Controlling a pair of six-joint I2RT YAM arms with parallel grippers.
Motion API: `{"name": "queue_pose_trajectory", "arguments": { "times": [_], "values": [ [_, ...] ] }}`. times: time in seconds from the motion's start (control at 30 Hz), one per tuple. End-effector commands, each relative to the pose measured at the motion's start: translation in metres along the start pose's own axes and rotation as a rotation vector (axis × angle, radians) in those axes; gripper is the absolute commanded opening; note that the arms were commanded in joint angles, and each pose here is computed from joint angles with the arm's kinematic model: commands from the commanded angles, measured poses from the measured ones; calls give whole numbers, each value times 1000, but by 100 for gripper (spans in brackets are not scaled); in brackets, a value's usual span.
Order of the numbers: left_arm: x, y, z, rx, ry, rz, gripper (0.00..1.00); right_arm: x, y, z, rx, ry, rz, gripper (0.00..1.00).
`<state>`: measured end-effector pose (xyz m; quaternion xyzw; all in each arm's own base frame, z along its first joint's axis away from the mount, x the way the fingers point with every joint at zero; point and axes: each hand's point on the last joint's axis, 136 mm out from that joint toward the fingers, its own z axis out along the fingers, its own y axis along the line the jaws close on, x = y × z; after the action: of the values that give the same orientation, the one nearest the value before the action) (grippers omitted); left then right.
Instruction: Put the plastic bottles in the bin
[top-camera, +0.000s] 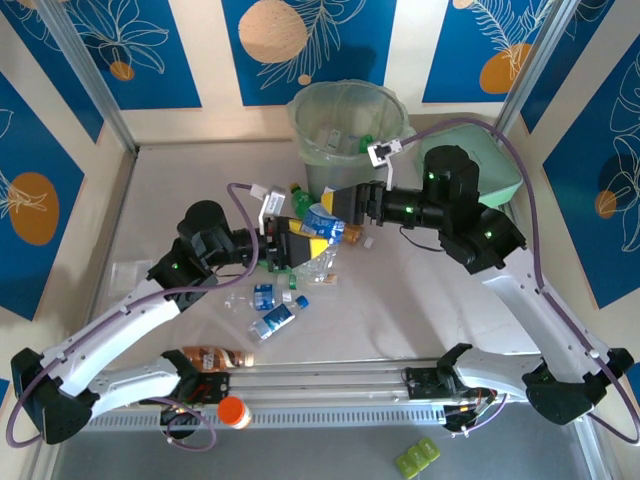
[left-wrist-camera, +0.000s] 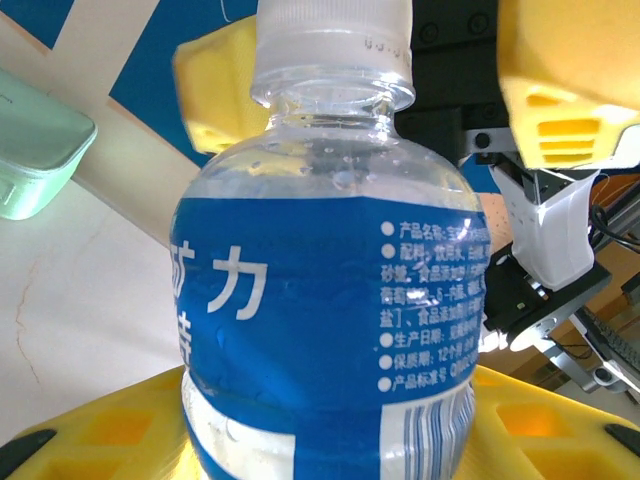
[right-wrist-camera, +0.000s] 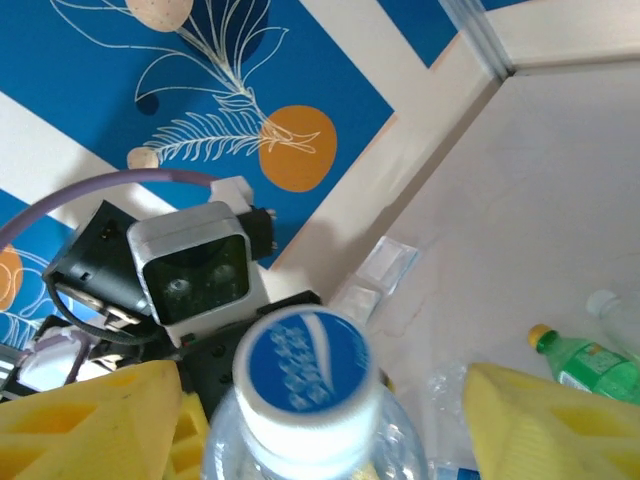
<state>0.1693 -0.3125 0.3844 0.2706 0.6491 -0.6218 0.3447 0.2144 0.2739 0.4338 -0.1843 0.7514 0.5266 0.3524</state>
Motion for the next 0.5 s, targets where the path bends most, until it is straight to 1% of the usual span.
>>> {"name": "queue_pose_trajectory", "arguments": {
  "times": [0.0, 0.17, 0.23, 0.3, 0.4, 0.47],
  "values": [
    [-1, -14, 2, 59, -3, 27, 49, -3, 10, 1, -17, 1, -41, 60],
    [-1, -15, 3, 66, 0, 29, 49, -1, 10, 3, -16, -5, -47, 36],
    [0, -16, 3, 72, 0, 32, 49, -2, 10, 1, -17, -10, -43, 23],
    [1, -15, 4, 67, 4, 32, 51, -3, 10, 0, -19, -16, -35, 13],
    [3, -10, 5, 35, 14, 43, 62, -5, 10, -3, -27, -29, -11, 1],
    [3, -9, 3, 20, 12, 53, 73, -7, 11, -5, -41, -33, 10, 0]
  ]
}}
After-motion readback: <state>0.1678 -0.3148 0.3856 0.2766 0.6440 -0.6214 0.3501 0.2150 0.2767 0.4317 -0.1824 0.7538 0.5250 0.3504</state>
